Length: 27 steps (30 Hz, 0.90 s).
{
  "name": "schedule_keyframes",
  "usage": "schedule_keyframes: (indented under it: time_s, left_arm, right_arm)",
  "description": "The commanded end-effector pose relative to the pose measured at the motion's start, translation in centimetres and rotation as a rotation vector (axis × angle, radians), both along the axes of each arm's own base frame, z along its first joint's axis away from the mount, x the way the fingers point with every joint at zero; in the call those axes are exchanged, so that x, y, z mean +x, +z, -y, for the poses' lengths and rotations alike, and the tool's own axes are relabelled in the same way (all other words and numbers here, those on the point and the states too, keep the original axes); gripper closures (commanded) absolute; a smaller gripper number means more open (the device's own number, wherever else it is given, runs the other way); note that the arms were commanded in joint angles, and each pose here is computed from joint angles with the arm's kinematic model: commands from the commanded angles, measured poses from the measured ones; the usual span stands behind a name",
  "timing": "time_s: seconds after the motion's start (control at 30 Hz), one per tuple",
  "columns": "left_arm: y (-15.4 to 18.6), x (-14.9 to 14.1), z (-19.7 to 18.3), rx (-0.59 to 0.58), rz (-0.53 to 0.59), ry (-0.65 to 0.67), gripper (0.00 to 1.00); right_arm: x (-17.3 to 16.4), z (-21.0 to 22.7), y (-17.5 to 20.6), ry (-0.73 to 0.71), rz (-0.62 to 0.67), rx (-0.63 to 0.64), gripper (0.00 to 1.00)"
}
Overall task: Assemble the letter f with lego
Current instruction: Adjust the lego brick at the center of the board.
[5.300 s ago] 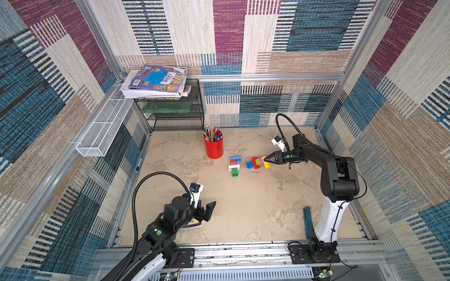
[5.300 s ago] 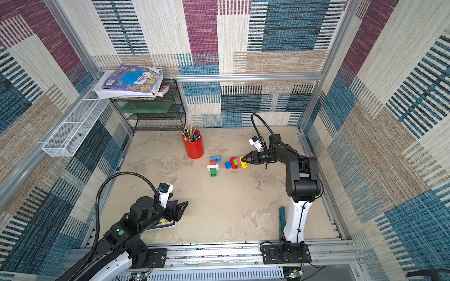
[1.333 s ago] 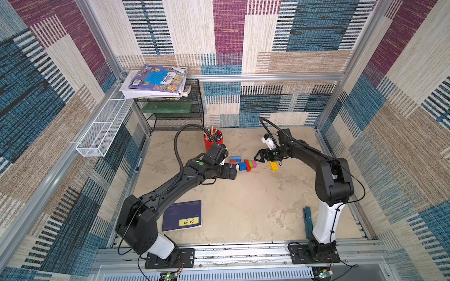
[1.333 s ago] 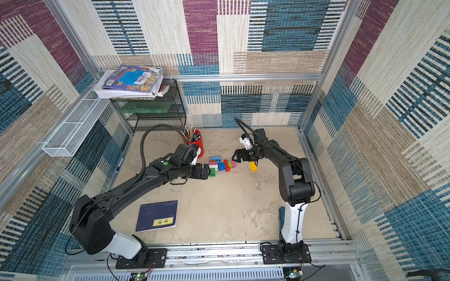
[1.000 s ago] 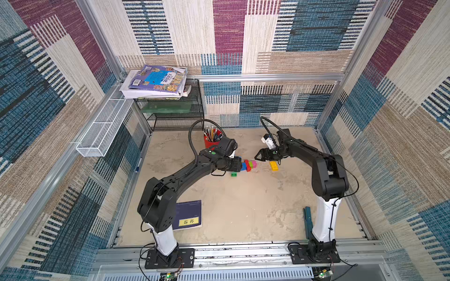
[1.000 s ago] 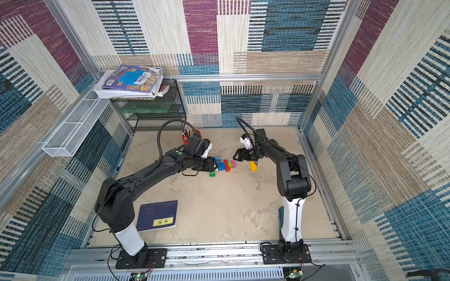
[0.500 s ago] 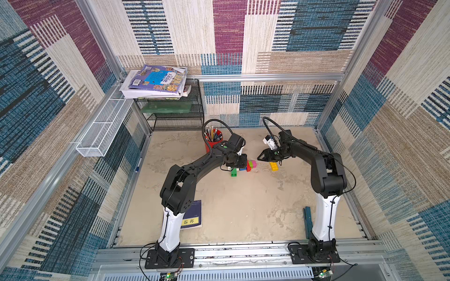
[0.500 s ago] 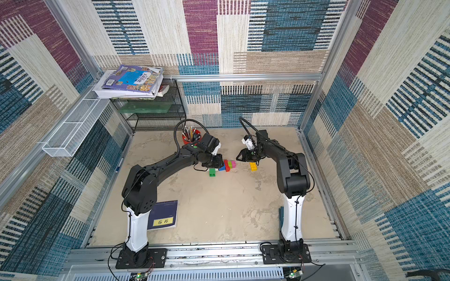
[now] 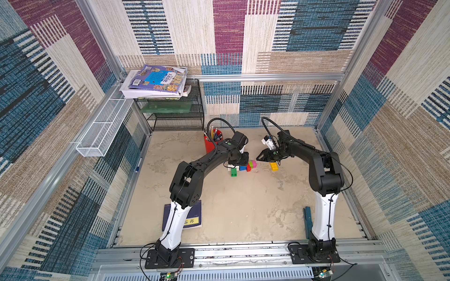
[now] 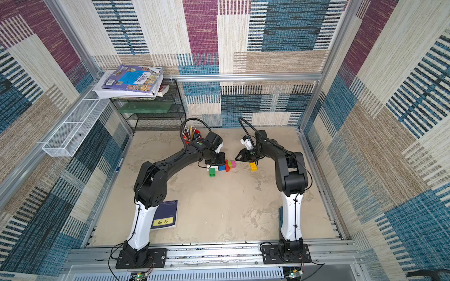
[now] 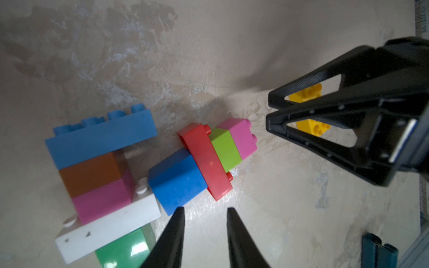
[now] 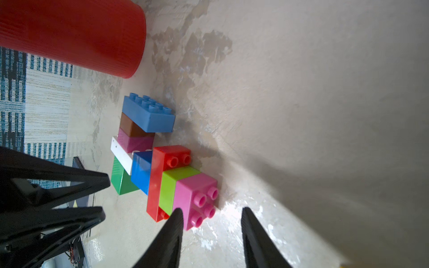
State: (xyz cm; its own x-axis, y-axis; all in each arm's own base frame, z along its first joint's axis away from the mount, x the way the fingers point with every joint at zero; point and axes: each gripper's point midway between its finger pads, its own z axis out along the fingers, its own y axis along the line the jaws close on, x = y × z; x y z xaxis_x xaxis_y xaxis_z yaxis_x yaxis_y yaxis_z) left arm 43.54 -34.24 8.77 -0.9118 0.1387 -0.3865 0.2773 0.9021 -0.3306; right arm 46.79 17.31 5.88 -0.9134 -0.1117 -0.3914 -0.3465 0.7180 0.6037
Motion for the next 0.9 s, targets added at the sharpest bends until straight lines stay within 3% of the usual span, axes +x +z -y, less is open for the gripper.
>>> schedule_keyframes:
  time_s: [0.0,0.33,0.87]
  left_arm:
    - [-0.5,0.5,-0.6,0.039,-0.001,-0.011,0.66]
    - [-1.9,1.9,-0.2,0.023,-0.036,-0.030,0.66]
    - [-2.8,0.4,1.1,-0.048,-0.116,-0.082,0.72]
  right_arm:
    - [0.1,-0.2,0.0,0.009,-0.001,0.014,0.56]
    - [0.0,-0.2,-0.4,0.010,-0.015,0.016,0.58]
    - [-0.9,-1.1,-0.6,0.037,-0.030,0.025,0.58]
